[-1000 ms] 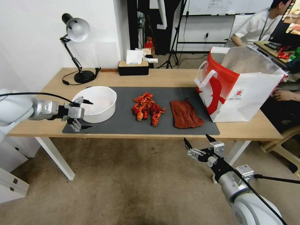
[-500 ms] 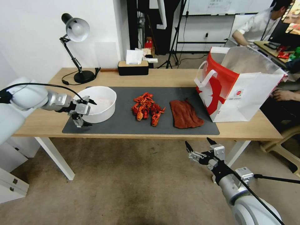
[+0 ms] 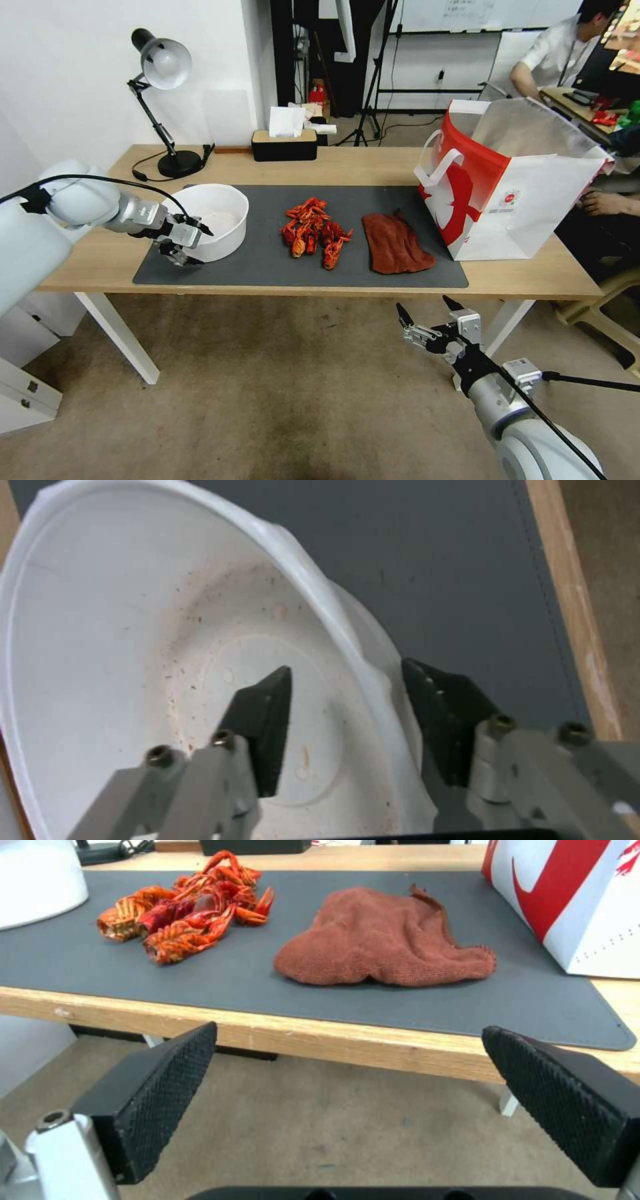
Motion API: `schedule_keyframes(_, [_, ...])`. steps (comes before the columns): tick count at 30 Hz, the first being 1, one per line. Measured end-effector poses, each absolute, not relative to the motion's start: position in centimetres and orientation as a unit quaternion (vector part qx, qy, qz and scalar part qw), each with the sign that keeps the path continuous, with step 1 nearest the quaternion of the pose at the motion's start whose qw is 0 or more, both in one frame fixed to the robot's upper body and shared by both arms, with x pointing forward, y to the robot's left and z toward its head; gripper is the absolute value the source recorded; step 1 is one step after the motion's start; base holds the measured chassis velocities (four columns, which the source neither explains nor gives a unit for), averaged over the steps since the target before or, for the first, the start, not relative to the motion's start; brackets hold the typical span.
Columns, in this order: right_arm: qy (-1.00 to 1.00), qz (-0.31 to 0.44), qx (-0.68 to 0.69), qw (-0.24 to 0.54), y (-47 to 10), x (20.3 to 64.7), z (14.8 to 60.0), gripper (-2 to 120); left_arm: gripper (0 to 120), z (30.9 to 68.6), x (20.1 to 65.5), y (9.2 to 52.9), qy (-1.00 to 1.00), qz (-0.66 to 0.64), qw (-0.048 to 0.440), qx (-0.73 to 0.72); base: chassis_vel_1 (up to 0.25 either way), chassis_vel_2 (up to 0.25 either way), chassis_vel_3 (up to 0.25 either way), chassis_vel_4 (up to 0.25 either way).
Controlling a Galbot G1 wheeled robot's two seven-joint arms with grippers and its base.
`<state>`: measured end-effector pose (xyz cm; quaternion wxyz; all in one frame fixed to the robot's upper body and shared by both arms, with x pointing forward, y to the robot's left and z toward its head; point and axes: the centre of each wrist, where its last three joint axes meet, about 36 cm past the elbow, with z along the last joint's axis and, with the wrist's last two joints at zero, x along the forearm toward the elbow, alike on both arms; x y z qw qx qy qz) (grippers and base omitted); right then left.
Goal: Sweep shrimp from table into container with towel, then put container into takeout bag.
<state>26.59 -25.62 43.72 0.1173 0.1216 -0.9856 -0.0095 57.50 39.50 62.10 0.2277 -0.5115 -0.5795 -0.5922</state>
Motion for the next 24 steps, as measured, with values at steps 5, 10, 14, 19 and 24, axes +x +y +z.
schedule_keyframes(5, [-0.986, -0.010, 0.121, 0.119, -25.6, 26.6, 43.6, 100, 23, 61.9, 57.4, 39.7, -0.574, -0.593, 0.232, -0.515, 0.000, 0.000, 0.000, 0.000])
schedule_keyframes(10, [-0.986, -0.010, 0.120, 0.119, -25.6, 26.7, 43.6, 100, 9, 61.7, 57.1, 39.8, -0.570, -0.593, 0.234, -0.519, 0.000, 0.000, 0.000, 0.000])
schedule_keyframes(14, [-0.986, -0.010, 0.120, 0.120, -25.7, 26.7, 43.5, 100, 0, 61.4, 56.6, 39.9, -0.567, -0.592, 0.235, -0.522, 0.000, 0.000, 0.000, 0.000])
schedule_keyframes(19, [-0.985, -0.011, 0.120, 0.121, -25.6, 26.7, 43.4, 100, 0, 62.3, 54.6, 41.1, -0.580, -0.593, 0.216, -0.515, 0.000, 0.000, 0.000, 0.000])
schedule_keyframes(24, [-0.985, -0.011, 0.122, 0.121, -25.6, 26.7, 43.4, 100, 0, 64.2, 50.5, 41.2, -0.562, -0.620, 0.170, -0.521, 0.000, 0.000, 0.000, 0.000])
